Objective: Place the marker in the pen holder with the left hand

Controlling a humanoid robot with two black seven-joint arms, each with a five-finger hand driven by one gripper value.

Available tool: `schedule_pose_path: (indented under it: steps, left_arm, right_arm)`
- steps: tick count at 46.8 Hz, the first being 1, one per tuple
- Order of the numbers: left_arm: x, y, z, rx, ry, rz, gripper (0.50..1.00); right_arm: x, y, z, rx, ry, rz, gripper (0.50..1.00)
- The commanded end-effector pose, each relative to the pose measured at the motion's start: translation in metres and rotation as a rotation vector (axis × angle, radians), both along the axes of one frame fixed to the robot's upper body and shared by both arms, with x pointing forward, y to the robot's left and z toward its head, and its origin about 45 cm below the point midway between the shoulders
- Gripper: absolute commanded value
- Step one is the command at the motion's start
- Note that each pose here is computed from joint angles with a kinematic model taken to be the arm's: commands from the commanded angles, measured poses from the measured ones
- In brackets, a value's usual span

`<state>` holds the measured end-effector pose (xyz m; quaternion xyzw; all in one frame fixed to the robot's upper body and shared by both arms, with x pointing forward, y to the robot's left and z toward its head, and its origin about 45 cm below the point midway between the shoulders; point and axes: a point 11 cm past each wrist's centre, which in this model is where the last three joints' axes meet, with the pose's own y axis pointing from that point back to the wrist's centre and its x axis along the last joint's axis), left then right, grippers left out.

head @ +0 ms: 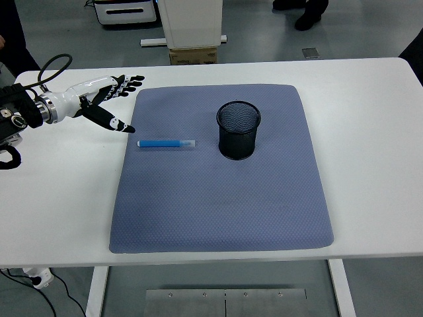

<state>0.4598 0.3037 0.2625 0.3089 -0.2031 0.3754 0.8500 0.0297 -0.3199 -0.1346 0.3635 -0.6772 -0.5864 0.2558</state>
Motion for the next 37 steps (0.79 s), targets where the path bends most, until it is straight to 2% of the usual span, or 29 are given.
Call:
schedule_pose_path:
  steps: [1, 13, 24, 37]
  left_arm:
    - [-0.001, -0.001, -0.004, 0.059, 0.008, -0.027, 1.0]
    - [-0.003, -0.017, -0.014, 0.165, 0.02, -0.104, 1.0]
    - [0.0, -0.033, -0.01, 0.262, -0.023, -0.189, 1.0]
    - [0.0, -0.051, -0.017, 0.31, -0.03, -0.249, 1.0]
  right_arm:
    - [0.0, 0.0, 0.0, 0.0, 0.0, 0.0, 1.0]
    - [0.0, 0.0, 0.0, 0.0, 0.0, 0.0, 1.0]
    - [0.0, 0.0, 0.0, 0.0, 0.0, 0.0, 1.0]
    - [0.0, 0.0, 0.0, 0.0, 0.0, 0.0, 1.0]
